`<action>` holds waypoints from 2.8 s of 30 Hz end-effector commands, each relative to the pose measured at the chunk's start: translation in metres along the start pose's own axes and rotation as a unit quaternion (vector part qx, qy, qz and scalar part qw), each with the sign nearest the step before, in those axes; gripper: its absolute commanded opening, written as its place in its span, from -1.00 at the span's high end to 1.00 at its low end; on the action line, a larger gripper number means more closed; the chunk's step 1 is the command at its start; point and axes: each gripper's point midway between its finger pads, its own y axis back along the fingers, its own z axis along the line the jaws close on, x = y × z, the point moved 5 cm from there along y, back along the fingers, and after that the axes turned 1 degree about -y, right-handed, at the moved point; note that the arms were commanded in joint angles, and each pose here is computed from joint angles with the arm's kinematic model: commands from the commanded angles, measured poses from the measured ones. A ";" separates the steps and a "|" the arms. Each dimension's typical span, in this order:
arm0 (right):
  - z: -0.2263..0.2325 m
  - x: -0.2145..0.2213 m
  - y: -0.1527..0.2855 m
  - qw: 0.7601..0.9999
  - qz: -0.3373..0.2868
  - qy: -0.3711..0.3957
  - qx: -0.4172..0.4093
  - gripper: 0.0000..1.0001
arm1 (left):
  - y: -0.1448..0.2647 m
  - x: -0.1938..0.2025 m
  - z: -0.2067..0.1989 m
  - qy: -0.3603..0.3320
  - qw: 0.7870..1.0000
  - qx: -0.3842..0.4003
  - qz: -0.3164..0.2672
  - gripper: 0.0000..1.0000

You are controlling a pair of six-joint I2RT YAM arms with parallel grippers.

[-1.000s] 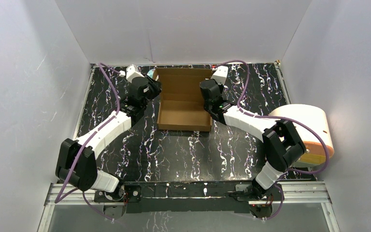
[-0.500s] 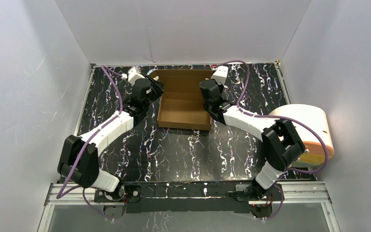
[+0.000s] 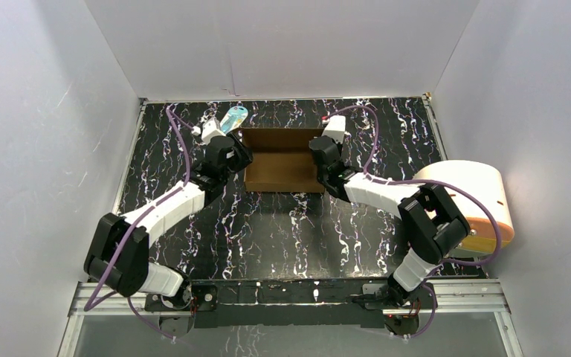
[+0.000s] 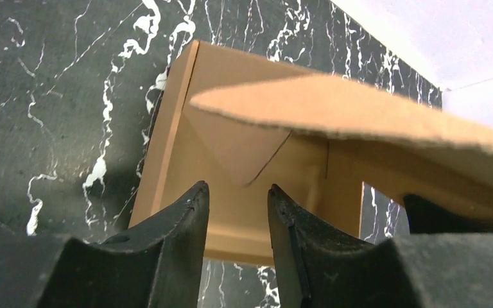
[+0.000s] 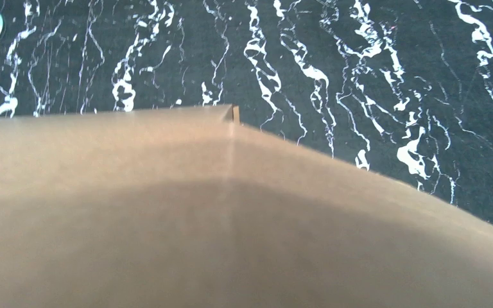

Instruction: Fold the paper box

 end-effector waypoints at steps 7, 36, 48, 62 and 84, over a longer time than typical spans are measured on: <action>0.003 -0.018 0.027 0.996 -0.034 -0.003 -0.085 0.30 | 0.050 -0.002 0.013 -0.027 0.999 0.026 -0.003 -0.03; -0.020 -0.164 0.102 0.981 -0.084 0.097 -0.147 -0.76 | 0.109 -0.127 -0.050 -0.187 0.978 0.022 -0.086 -0.68; 0.001 -0.152 0.037 0.980 -0.023 0.113 -0.164 -0.73 | 0.018 -0.123 -0.073 -0.278 0.960 -0.012 -0.016 -0.74; -0.016 -0.064 0.050 0.973 0.070 0.104 -0.193 -0.65 | 0.019 -0.042 -0.016 -0.264 0.957 -0.031 0.115 -0.62; -0.035 0.027 0.049 0.969 0.131 0.082 -0.190 -0.62 | 0.023 0.037 0.051 -0.221 0.954 -0.068 0.192 -0.60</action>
